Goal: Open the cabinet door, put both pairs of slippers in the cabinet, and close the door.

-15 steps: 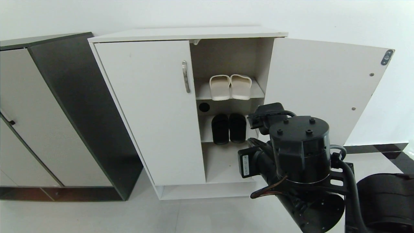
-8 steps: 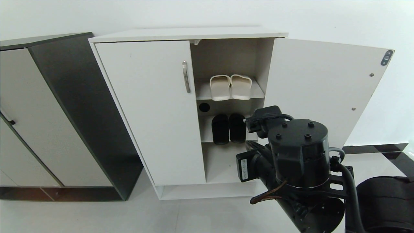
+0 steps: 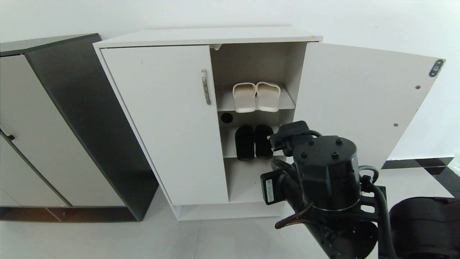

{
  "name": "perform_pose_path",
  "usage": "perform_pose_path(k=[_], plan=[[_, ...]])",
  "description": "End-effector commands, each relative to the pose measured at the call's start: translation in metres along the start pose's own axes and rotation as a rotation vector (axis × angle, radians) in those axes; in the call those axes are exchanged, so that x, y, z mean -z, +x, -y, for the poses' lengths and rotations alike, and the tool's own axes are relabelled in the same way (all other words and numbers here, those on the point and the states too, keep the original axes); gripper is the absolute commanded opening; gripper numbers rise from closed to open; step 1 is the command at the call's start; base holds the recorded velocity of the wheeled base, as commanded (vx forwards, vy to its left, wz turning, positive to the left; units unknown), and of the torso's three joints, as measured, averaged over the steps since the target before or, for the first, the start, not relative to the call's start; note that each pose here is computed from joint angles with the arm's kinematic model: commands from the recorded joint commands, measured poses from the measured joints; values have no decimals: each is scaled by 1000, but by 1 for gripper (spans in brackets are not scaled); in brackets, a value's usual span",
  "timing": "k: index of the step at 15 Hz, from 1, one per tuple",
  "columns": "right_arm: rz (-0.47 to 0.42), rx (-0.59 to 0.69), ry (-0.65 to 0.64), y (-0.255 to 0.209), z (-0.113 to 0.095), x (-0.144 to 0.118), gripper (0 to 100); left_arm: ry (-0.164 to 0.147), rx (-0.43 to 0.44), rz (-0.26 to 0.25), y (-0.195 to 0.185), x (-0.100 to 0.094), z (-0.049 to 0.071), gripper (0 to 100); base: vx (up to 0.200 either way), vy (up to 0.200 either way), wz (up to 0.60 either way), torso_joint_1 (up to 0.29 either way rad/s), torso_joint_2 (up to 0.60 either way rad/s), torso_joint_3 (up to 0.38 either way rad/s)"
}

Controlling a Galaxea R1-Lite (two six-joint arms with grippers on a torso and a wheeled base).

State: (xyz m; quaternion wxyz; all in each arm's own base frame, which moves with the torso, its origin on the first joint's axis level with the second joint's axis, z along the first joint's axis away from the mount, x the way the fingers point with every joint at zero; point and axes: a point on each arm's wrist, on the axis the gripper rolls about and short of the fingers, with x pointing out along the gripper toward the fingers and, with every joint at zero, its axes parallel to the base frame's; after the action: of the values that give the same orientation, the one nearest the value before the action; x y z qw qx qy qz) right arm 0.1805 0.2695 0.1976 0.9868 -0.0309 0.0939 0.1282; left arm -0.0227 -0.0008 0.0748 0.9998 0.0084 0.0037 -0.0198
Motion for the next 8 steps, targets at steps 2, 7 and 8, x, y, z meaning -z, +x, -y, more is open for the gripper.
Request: perform_pose_path(k=[2, 7, 8], plan=[[2, 0, 2, 0, -1, 0, 0, 0, 0, 2, 0, 0, 0, 0, 0, 0, 0, 66, -525, -371], [3, 0, 3, 0, -1, 0, 0, -2, 0, 2, 0, 0, 0, 0, 0, 0, 0, 97, -487, -347], [4, -1, 5, 0, 0, -1, 0, -2, 0, 2, 0, 0, 0, 0, 0, 0, 0, 139, -466, -330]])
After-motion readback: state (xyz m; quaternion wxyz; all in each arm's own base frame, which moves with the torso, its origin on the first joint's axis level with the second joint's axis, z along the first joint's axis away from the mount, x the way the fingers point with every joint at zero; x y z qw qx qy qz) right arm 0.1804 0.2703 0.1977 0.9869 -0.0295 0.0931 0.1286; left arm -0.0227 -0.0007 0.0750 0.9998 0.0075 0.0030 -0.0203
